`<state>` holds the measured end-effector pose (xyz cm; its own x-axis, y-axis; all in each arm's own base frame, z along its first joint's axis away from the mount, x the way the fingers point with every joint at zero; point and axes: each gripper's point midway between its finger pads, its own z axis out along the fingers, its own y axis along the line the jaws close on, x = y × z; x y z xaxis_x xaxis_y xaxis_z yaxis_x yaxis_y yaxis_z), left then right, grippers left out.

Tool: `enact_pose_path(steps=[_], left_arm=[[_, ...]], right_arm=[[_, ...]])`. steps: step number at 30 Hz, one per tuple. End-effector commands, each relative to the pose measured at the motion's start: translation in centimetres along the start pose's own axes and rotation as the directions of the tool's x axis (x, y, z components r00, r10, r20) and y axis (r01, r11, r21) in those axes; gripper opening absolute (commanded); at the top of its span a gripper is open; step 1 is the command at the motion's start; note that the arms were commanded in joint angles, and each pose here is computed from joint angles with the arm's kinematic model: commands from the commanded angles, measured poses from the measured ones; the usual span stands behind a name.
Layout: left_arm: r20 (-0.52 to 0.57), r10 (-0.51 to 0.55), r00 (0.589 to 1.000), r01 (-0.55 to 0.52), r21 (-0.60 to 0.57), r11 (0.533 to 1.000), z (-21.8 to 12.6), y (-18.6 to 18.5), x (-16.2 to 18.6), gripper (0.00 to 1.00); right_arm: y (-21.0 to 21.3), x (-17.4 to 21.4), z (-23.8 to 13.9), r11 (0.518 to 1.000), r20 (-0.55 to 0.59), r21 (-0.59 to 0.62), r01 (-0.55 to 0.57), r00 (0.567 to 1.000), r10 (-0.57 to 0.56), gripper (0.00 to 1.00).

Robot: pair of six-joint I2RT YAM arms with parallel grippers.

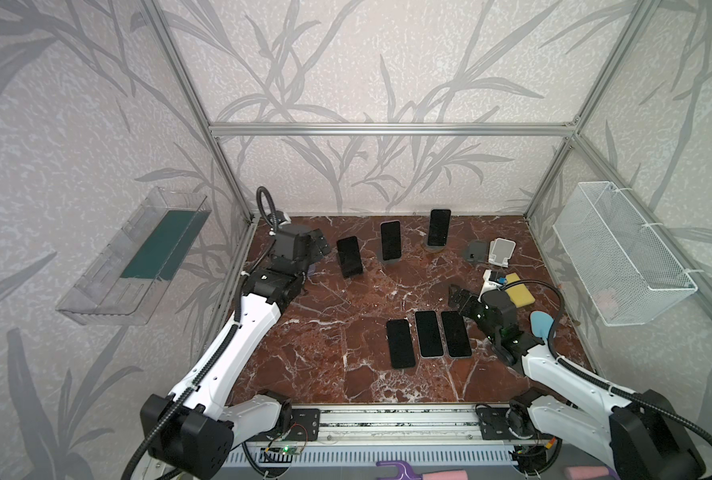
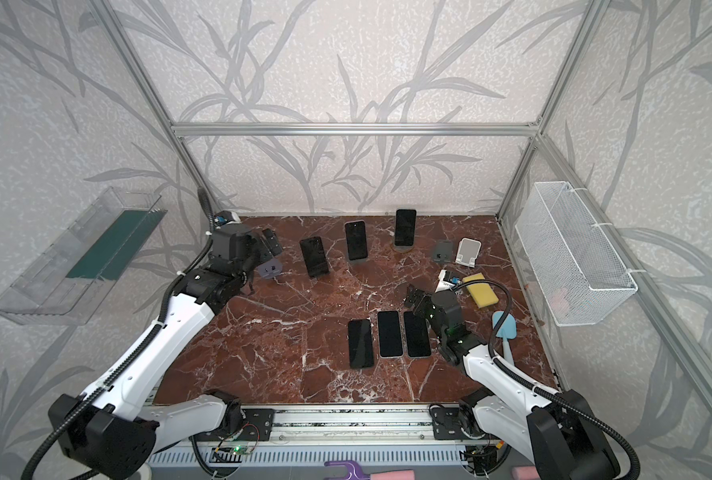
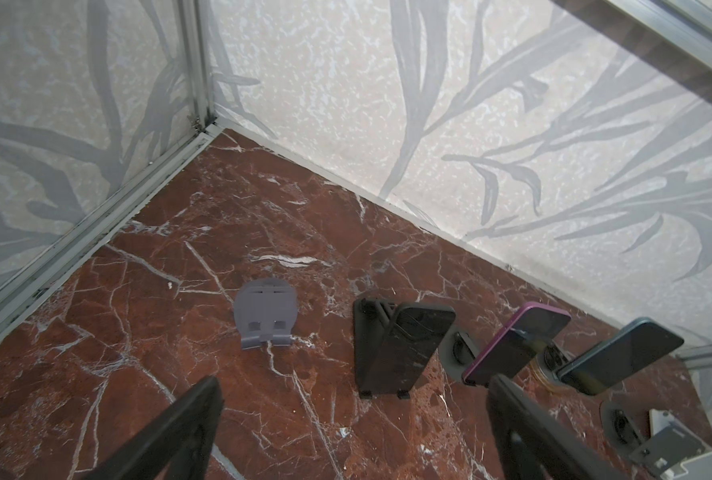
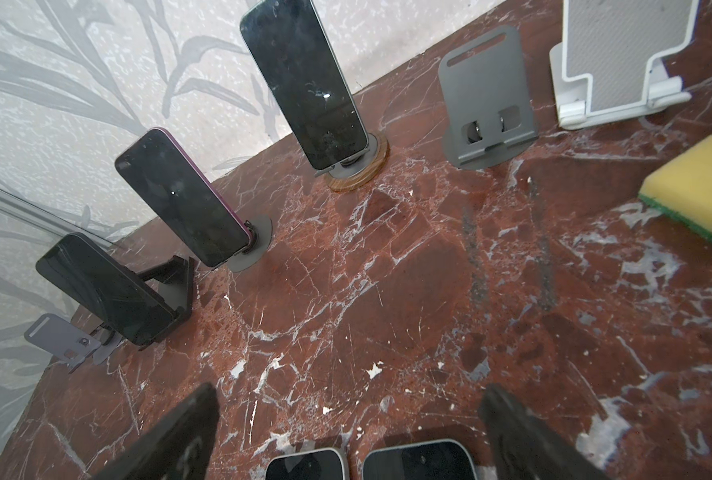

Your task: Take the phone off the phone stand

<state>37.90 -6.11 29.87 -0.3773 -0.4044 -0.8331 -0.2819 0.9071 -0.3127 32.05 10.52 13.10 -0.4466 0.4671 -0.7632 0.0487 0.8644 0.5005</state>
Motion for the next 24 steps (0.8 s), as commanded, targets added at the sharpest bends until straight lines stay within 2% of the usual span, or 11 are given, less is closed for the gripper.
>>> enact_pose_path(steps=[1,4,11,19,24], left_arm=[[0.017,0.065,0.998,-0.063,-0.087,0.994,-0.1,-0.2,-0.7,0.99],[-0.002,0.072,0.997,-0.072,-0.069,0.995,0.4,-1.5,0.3,0.99],[-0.098,0.238,0.966,-0.250,-0.143,0.957,1.3,-4.9,3.8,0.99],[-0.159,0.170,0.972,-0.196,-0.163,0.967,4.1,-6.4,7.6,0.99],[-0.181,0.180,0.967,-0.215,-0.198,0.956,6.3,-7.0,8.9,0.99]], right_arm=[[-0.1,0.1,0.1,1.000,-0.001,0.003,-0.011,1.000,0.011,0.98],[0.1,0.0,-0.1,1.000,0.000,-0.005,-0.009,1.000,0.009,0.97],[0.4,0.0,-0.1,1.000,-0.002,-0.019,-0.005,1.000,0.005,0.97],[0.1,-0.1,-0.2,1.000,0.011,-0.011,0.001,1.000,0.000,0.98],[0.1,0.1,0.0,1.000,0.005,-0.010,0.002,1.000,-0.002,0.98]])
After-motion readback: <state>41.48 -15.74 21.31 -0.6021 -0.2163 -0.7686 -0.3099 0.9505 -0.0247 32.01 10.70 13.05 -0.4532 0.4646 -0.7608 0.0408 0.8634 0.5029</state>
